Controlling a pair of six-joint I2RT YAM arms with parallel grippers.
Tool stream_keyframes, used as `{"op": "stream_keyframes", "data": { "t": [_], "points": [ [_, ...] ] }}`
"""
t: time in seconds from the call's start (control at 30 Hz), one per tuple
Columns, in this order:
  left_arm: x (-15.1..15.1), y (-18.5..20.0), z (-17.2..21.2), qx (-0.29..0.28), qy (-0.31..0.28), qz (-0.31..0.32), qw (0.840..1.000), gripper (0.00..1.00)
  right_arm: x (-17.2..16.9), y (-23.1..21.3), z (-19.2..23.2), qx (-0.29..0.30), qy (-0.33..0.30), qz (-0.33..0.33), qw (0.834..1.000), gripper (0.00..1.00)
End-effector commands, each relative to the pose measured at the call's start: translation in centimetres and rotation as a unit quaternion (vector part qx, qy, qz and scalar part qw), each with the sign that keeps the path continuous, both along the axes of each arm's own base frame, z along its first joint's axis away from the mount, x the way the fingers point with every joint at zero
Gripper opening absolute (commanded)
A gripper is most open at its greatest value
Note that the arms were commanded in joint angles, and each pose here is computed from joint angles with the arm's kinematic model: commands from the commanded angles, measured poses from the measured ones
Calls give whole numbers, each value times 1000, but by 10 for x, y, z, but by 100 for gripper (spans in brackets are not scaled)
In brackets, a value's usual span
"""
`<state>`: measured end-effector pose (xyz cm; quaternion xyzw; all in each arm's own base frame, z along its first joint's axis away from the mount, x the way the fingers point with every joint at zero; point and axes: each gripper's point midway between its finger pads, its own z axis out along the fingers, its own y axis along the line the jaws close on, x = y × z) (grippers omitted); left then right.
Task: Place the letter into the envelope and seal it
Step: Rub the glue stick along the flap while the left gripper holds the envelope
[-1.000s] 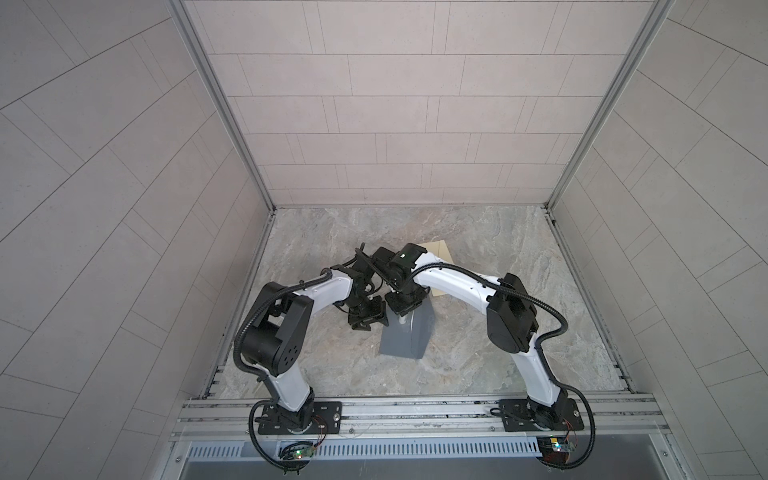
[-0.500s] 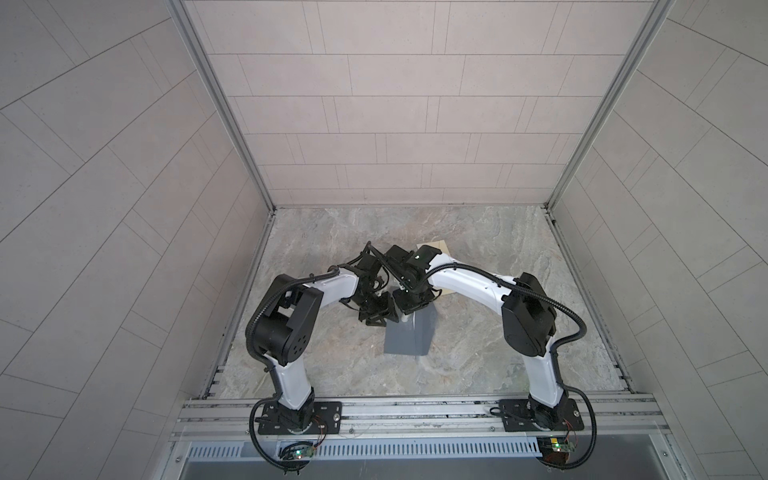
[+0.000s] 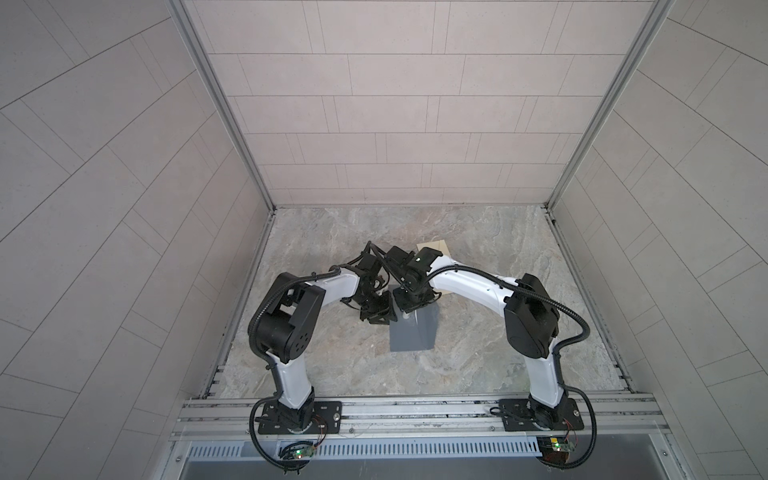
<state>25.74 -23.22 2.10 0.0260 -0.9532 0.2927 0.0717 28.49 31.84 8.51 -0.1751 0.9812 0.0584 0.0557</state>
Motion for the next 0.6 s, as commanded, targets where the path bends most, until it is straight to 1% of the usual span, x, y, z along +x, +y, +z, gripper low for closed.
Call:
{"op": "stream_keyframes", "data": {
  "t": [0.0, 0.1, 0.2, 0.3, 0.4, 0.57],
  "points": [
    [19, -9, -5, -12, -45, 2, 999, 34, -4, -1, -31, -22, 16, -7, 1000, 0],
    [31, -16, 11, -47, -83, 19, 995, 34, -7, 0, -36, -14, 26, -11, 1000, 0],
    [42, -22, 28, -80, -124, 33, 989, 34, -10, 2, -38, 3, 33, -17, 999, 0],
    [47, -26, 36, -98, -140, 38, 985, 32, -11, 0, -39, 7, 33, -22, 999, 0],
    [45, -25, 26, -89, -122, 43, 988, 23, -10, -2, -39, 3, 30, -23, 999, 0],
    [40, -15, -2, -36, -74, 47, 995, 5, -6, -2, -35, -4, 17, -21, 1000, 0]
  ]
}}
